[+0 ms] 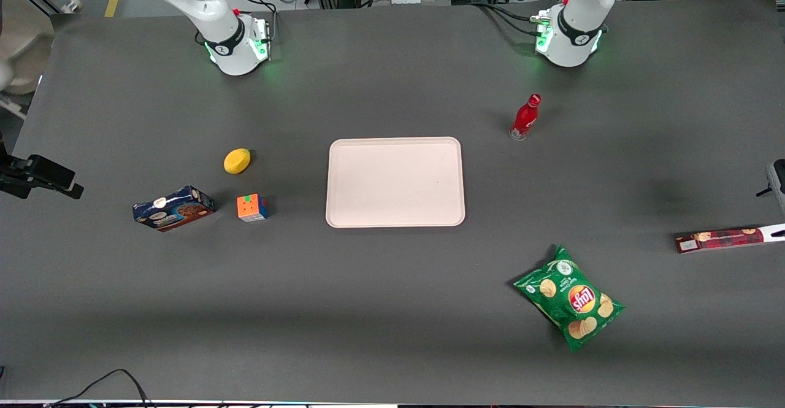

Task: Place red cookie box on tray
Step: 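Move the open left gripper toward the red plaid cookie box, then lower the left gripper over the box end and close on it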

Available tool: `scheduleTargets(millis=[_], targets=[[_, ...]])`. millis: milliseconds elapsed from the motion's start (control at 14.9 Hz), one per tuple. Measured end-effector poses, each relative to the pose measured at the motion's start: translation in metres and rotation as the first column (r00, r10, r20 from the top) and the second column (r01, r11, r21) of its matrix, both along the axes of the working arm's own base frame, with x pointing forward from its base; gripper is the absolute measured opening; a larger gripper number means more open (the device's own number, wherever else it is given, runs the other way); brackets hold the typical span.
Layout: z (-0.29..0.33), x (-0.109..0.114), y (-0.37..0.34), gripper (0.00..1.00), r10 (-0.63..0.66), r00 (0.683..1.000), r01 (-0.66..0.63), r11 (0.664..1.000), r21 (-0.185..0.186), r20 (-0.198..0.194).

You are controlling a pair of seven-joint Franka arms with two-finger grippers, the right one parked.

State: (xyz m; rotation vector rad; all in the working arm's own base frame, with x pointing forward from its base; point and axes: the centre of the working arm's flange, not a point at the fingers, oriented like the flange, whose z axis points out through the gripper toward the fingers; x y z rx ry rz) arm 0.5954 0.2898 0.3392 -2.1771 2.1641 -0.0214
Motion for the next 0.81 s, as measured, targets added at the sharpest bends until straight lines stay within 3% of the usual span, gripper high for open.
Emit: scheduleTargets(millis=[135,337,808], targets=[[-0.018,0.000,0.011,1.00,0.010,1.000,-0.010,1.000,0.005,0.017],[-0.047,0.002,0.021,1.00,0.004,0.999,-0.003,1.000,-0.019,0.039],[-0.075,0.012,0.028,1.00,0.030,0.999,-0.029,0.999,-0.038,0.039]])
